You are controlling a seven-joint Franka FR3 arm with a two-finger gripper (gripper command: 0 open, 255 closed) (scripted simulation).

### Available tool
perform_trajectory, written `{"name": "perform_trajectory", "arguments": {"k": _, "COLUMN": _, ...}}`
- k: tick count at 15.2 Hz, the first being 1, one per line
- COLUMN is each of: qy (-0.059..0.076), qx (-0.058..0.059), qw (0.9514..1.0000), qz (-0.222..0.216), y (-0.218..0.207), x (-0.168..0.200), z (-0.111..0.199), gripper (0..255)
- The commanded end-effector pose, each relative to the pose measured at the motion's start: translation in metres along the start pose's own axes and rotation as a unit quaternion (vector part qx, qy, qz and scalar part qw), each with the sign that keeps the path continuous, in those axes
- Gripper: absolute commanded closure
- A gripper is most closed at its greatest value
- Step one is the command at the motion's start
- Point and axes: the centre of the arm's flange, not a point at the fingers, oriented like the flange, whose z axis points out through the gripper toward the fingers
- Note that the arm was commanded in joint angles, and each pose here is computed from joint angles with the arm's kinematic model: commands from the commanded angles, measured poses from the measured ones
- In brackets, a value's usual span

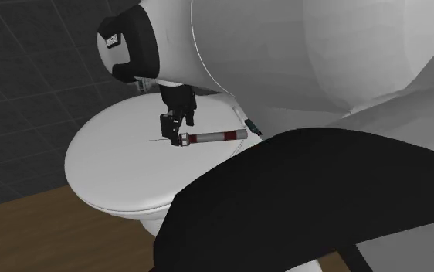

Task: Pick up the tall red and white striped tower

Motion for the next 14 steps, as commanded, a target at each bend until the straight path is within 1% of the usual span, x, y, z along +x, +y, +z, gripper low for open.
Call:
{"name": "perform_trajectory", "arguments": {"k": 1, "qy": 0.000, "qx": 0.000, "qw": 1.0000, "qz": -0.002, "y": 0.002, "x": 0.003, "z": 0.011, "gripper": 0}}
{"name": "perform_trajectory", "arguments": {"k": 4, "qy": 0.000, "qx": 0.000, "qw": 1.0000, "qz": -0.002, "y": 0.005, "x": 0.004, "z": 0.026, "gripper": 0}}
{"name": "perform_trajectory", "arguments": {"k": 6, "qy": 0.000, "qx": 0.000, "qw": 1.0000, "qz": -0.002, "y": 0.005, "x": 0.004, "z": 0.029, "gripper": 0}}
{"name": "perform_trajectory", "arguments": {"k": 7, "qy": 0.000, "qx": 0.000, "qw": 1.0000, "qz": -0.002, "y": 0.005, "x": 0.004, "z": 0.029, "gripper": 255}}
{"name": "perform_trajectory", "arguments": {"k": 14, "qy": 0.000, "qx": 0.000, "qw": 1.0000, "qz": -0.002, "y": 0.005, "x": 0.004, "z": 0.029, "gripper": 255}}
